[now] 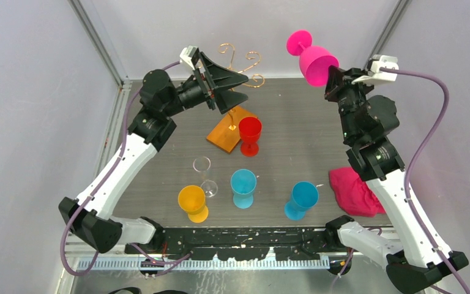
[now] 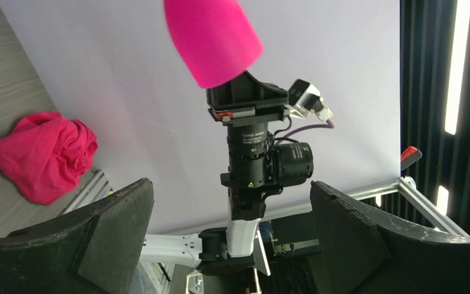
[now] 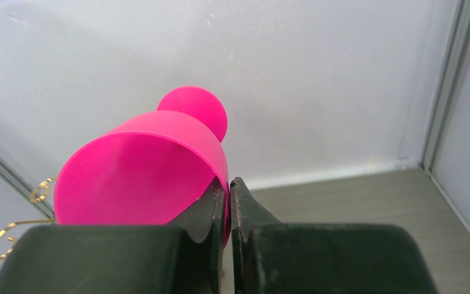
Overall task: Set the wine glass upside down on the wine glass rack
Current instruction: Turn the wine glass upside down at the wine rack.
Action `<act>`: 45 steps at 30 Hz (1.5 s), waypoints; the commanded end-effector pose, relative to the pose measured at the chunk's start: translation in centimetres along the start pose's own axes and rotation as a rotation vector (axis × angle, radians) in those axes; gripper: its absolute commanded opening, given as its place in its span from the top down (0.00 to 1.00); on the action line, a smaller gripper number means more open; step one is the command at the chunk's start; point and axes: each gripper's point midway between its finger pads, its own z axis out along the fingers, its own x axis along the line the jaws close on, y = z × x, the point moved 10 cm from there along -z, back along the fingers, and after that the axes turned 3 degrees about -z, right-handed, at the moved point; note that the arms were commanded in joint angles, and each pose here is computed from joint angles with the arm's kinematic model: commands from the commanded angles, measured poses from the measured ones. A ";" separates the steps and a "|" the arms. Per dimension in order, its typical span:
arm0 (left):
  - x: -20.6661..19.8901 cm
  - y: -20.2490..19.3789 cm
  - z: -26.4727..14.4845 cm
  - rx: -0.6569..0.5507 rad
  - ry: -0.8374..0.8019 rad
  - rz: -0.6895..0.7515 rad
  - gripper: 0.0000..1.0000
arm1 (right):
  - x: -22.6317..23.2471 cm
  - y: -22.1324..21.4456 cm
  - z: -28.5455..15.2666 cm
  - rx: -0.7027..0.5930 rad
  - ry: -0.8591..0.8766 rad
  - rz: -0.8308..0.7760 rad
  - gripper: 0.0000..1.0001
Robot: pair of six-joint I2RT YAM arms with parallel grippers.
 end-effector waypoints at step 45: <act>-1.4 -1.3 11.9 0.159 -0.209 -0.124 0.00 | 4.7 0.3 -1.1 -0.305 0.245 -0.084 0.99</act>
